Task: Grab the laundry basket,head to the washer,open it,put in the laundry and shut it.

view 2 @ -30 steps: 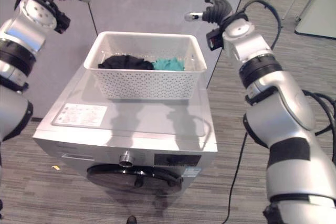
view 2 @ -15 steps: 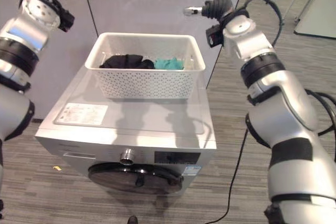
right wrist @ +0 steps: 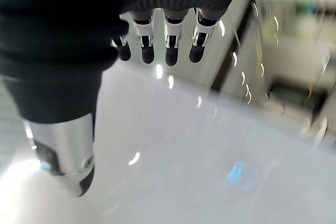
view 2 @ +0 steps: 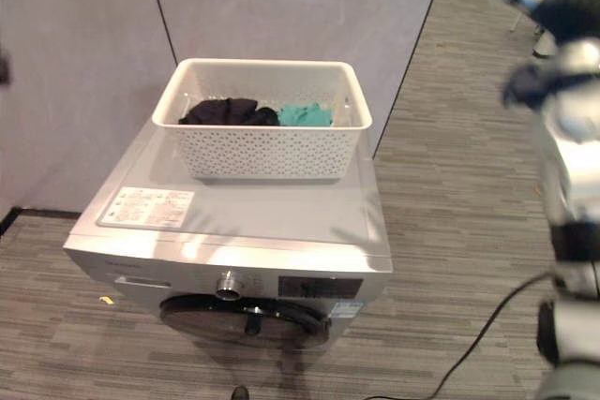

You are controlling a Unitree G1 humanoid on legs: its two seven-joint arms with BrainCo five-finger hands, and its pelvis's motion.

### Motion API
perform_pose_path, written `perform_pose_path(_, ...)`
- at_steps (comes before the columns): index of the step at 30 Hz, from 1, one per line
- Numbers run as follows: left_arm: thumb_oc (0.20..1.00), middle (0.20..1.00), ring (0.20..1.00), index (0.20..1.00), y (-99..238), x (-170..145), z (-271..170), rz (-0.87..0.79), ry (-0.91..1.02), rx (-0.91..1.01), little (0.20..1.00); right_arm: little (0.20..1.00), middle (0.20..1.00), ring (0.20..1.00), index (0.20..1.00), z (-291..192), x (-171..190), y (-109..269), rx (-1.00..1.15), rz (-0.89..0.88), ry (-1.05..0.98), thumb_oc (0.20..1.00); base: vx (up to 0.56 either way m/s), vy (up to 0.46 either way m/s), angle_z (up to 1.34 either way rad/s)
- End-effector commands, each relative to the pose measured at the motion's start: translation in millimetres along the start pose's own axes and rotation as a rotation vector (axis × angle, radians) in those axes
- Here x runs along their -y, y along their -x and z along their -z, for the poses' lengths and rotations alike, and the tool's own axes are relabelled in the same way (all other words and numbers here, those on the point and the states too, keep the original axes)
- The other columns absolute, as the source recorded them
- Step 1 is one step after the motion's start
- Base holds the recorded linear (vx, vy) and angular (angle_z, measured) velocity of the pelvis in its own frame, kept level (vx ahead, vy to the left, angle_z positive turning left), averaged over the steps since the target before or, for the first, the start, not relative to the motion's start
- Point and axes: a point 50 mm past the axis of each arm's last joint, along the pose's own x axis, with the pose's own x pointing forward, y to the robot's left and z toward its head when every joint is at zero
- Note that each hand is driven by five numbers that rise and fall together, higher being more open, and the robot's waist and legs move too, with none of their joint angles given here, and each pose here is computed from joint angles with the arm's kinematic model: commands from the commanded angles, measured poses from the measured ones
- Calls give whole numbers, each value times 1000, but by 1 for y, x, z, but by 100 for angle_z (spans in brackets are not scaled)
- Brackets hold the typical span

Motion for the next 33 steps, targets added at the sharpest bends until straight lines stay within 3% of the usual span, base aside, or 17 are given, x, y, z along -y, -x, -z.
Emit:
perform_pose_path(1,1000,1000,1000,1000,1,-28,-5,-127,-76,74,1000,1000,1000,1000,1000,-24,18,2,148,54,161,1000,22,10,-3)
perform_pose_path(2,1000,1000,1000,1000,32,-44,17,-169,-128,10,1000,1000,1000,1000,1000,-17,32,25,143,109,222,1000,12,9,-5)
perform_pose_path(4,1000,1000,1000,1000,52,-53,27,-180,-163,-31,1000,1000,1000,1000,1000,-15,37,38,142,121,262,1000,21,7,-2)
perform_pose_path(6,1000,1000,1000,1000,102,-72,53,-201,-248,-166,1000,1000,1000,1000,1000,-2,52,74,81,161,328,1000,0,0,0)
perform_pose_path(9,1000,1000,1000,1000,133,-87,67,-220,-307,-264,1000,1000,1000,1000,1000,10,62,97,4,187,370,1000,-19,2,1)
perform_pose_path(14,1000,1000,1000,1000,237,-103,108,-292,-334,-653,1000,1000,1000,1000,1000,54,80,165,-288,268,512,1000,-40,13,1)
perform_pose_path(17,1000,1000,1000,1000,298,-79,129,-288,-242,-921,1000,1000,1000,1000,1000,74,71,199,-411,330,505,1000,-63,6,0)
perform_pose_path(19,1000,1000,1000,1000,308,-72,133,-282,-225,-963,1000,1000,1000,1000,1000,77,67,205,-426,339,500,1000,-48,6,4)
perform_pose_path(22,1000,1000,1000,1000,349,6,148,-196,-37,-1199,1000,1000,1000,1000,1000,107,18,229,-546,331,372,1000,-110,20,12)
perform_pose_path(24,1000,1000,1000,1000,369,31,149,-57,-51,-1285,1000,1000,1000,1000,1000,124,-3,246,-651,273,307,1000,-104,43,18)
perform_pose_path(26,1000,1000,1000,1000,420,64,145,199,-91,-1478,1000,1000,1000,1000,1000,160,-38,300,-939,93,293,1000,-116,64,6)
perform_pose_path(28,1000,1000,1000,1000,431,71,143,245,-98,-1523,1000,1000,1000,1000,1000,171,-48,317,-1035,65,286,1000,-58,39,-1)
perform_pose_path(29,1000,1000,1000,1000,455,75,136,333,-137,-1611,1000,1000,1000,1000,1000,183,-61,351,-1187,-36,331,1000,-30,23,-4)
perform_pose_path(30,1000,1000,1000,1000,455,76,137,332,-136,-1610,1000,1000,1000,1000,1000,184,-62,350,-1186,-36,330,1000,-42,33,-11)
perform_pose_path(31,1000,1000,1000,1000,474,74,131,399,-190,-1674,1000,1000,1000,1000,1000,190,-70,379,-1306,-146,379,1000,-11,16,-11)
perform_pose_path(33,1000,1000,1000,1000,487,73,125,440,-216,-1720,1000,1000,1000,1000,1000,191,-74,410,-1444,-198,396,1000,0,9,-8)
